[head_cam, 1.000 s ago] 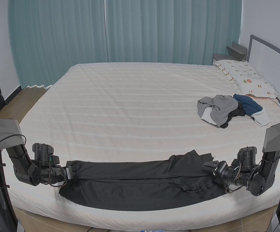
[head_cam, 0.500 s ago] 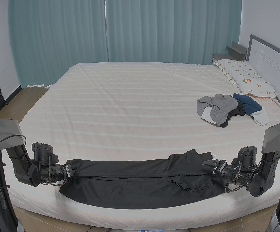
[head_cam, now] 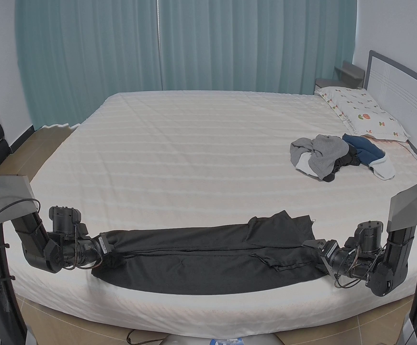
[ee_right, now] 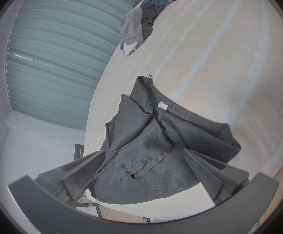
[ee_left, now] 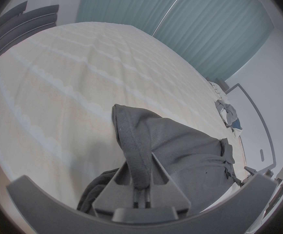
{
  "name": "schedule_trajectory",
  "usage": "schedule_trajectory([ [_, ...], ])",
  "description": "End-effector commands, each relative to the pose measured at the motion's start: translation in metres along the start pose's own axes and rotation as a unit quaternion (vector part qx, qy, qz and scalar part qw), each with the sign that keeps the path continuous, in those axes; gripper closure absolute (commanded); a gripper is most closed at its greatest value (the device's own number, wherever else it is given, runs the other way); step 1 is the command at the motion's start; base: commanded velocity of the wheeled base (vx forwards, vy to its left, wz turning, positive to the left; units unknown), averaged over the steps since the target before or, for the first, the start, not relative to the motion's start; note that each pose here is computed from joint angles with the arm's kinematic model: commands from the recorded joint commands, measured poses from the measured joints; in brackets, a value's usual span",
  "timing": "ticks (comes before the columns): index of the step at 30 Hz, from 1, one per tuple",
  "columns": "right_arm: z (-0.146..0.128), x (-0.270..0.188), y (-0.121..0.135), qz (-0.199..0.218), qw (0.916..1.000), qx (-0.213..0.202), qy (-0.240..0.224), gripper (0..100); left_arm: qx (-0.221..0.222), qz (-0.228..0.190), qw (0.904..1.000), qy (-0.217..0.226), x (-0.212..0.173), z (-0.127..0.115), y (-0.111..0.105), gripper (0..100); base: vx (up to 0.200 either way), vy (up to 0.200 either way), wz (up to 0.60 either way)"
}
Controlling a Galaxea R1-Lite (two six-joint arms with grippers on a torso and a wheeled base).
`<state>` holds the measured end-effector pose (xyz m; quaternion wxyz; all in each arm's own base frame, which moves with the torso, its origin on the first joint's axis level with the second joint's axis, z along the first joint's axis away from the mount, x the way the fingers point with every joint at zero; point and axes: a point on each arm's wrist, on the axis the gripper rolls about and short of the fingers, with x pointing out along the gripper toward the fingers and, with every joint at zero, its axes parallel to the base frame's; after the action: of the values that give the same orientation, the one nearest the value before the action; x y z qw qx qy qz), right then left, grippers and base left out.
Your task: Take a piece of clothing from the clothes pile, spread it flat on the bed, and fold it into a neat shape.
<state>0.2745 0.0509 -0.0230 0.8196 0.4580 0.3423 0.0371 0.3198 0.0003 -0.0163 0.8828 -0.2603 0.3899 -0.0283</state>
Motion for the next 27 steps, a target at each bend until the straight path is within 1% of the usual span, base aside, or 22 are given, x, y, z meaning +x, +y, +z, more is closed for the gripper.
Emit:
schedule_trajectory([
  [1, -0.001, 0.0, -0.001, -0.002, 1.0, 0.001, 0.003, 0, 0.001, -0.01, 0.9999, -0.003, 0.002, 0.001, -0.008, 100, 0.0, 0.0, 0.0],
  [5, -0.001, 0.0, -0.001, -0.002, 1.0, 0.001, 0.002, 0, -0.014, -0.016, 0.9998, -0.007, 0.003, 0.003, -0.015, 100, 0.0, 0.0, 0.0],
  [8, -0.001, 0.0, -0.001, -0.002, 1.0, 0.001, 0.002, 0, -0.014, -0.02, 0.9996, -0.011, 0.002, 0.005, -0.018, 100, 0.0, -0.2, 0.0],
  [14, -0.001, 0.0, -0.001, -0.002, 1.0, 0.001, 0.002, 0, -0.003, -0.029, 0.9994, -0.018, -0.006, 0.007, -0.031, 100, 0.0, -0.2, 0.0],
  [18, -0.001, 0.0, -0.001, -0.002, 1.0, 0.001, 0.002, 0, 0.005, -0.013, 0.9994, -0.032, -0.006, 0.006, -0.038, 100, 0.0, -0.2, 0.0],
  [22, -0.001, 0.0, -0.002, -0.003, 1.0, 0.001, 0.003, 0, 0.013, -0.009, 0.9989, -0.044, -0.006, 0.007, -0.046, 100, 0.0, -0.2, 0.0],
  [25, -0.001, 0.0, -0.002, -0.003, 1.0, 0.0, 0.003, 0, 0.029, -0.012, 0.9982, -0.051, -0.011, 0.008, -0.066, 100, 0.0, -0.2, 0.0],
  [27, -0.001, 0.0, -0.002, -0.003, 1.0, 0.0, 0.003, 0, 0.034, -0.011, 0.9981, -0.049, -0.013, 0.009, -0.074, 100, 0.0, -0.2, 0.0],
])
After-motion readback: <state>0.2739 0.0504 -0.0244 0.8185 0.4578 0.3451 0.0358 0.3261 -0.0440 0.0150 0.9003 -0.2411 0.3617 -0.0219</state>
